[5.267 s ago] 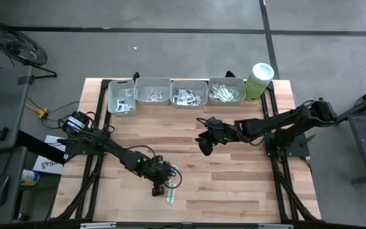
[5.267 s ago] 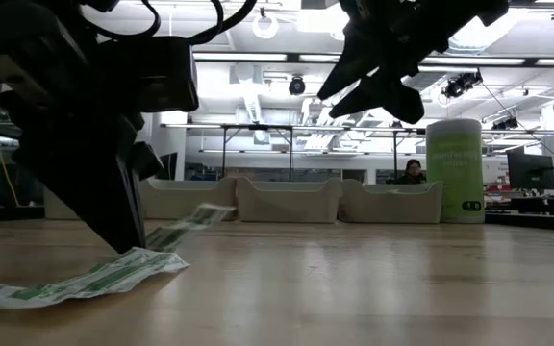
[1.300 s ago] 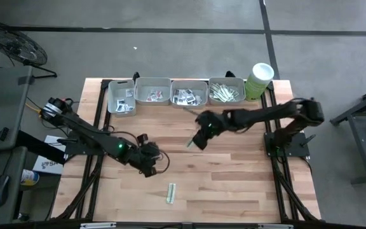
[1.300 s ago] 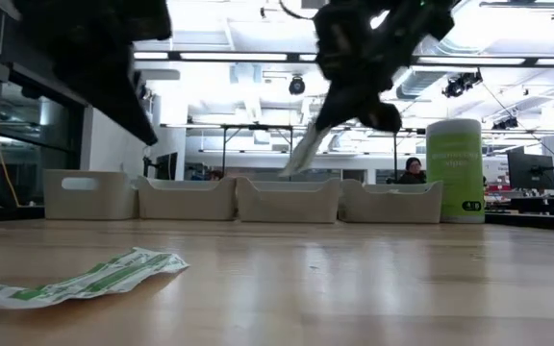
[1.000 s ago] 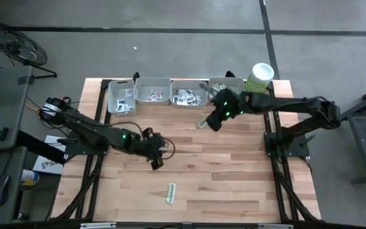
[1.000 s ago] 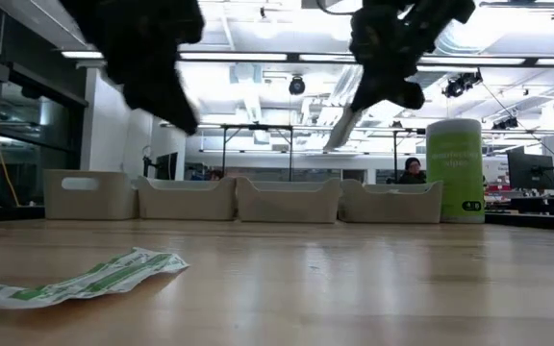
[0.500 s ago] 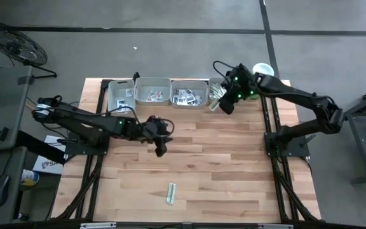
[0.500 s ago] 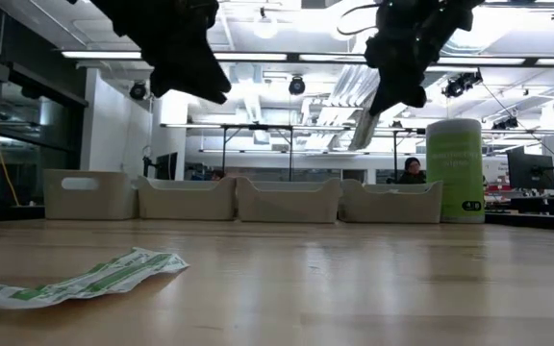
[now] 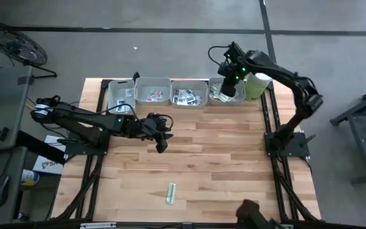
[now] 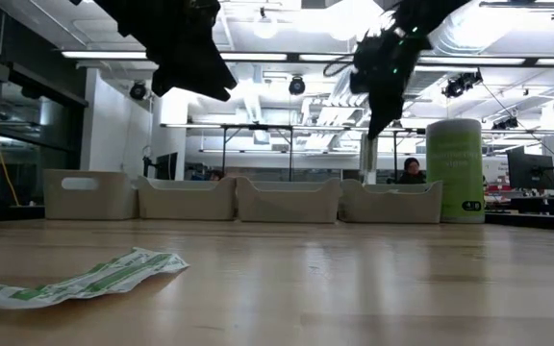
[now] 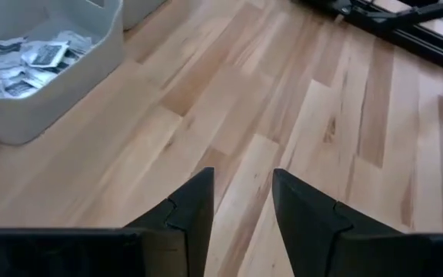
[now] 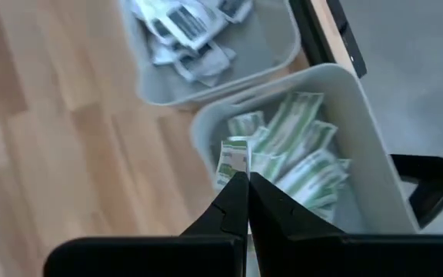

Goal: Pick & Place First Aid Supplies
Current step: Put the green bandage into the right gray bin

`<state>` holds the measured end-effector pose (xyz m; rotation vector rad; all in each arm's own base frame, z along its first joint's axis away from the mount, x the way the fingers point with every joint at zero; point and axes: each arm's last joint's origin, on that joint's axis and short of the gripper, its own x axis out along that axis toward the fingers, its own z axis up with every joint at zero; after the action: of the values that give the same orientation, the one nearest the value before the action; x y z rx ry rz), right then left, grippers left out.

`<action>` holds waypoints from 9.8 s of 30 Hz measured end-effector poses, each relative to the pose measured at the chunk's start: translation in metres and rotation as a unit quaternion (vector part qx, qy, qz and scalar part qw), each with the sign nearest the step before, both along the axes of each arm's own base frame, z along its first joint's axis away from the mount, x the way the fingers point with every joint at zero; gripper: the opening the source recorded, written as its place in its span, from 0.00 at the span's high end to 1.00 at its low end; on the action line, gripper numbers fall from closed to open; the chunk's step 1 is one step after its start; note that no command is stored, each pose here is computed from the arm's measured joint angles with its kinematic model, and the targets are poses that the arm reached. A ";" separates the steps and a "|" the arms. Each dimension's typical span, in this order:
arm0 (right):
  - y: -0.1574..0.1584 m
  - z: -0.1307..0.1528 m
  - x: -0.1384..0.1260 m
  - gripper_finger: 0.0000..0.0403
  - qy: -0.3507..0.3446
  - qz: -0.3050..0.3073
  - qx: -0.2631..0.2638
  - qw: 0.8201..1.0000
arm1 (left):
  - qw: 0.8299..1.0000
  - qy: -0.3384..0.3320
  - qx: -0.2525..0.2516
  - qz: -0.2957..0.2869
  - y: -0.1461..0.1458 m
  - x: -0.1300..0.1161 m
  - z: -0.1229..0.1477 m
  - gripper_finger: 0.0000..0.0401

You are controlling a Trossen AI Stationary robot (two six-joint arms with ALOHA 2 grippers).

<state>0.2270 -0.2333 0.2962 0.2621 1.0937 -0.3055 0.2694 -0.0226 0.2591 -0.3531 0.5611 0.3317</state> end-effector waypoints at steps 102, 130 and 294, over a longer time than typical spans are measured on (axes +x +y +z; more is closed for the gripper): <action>0.219 -0.025 0.093 0.55 -0.062 0.081 0.038 0.994 | 0.965 0.037 -0.253 -0.068 -0.144 -0.005 -0.075 0.67; 0.224 -0.044 0.085 0.55 -0.024 0.191 0.002 0.981 | 0.879 0.123 -0.423 0.185 -0.221 0.032 -0.109 0.67; 0.176 0.015 0.051 1.00 -0.133 -0.098 -0.024 0.986 | 0.998 0.030 0.052 -0.030 -0.050 -0.013 0.019 0.67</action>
<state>0.2783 -0.0569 0.3112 0.3588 0.7966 -0.4582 0.2567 -0.0731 0.2780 -0.2264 0.6105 0.3139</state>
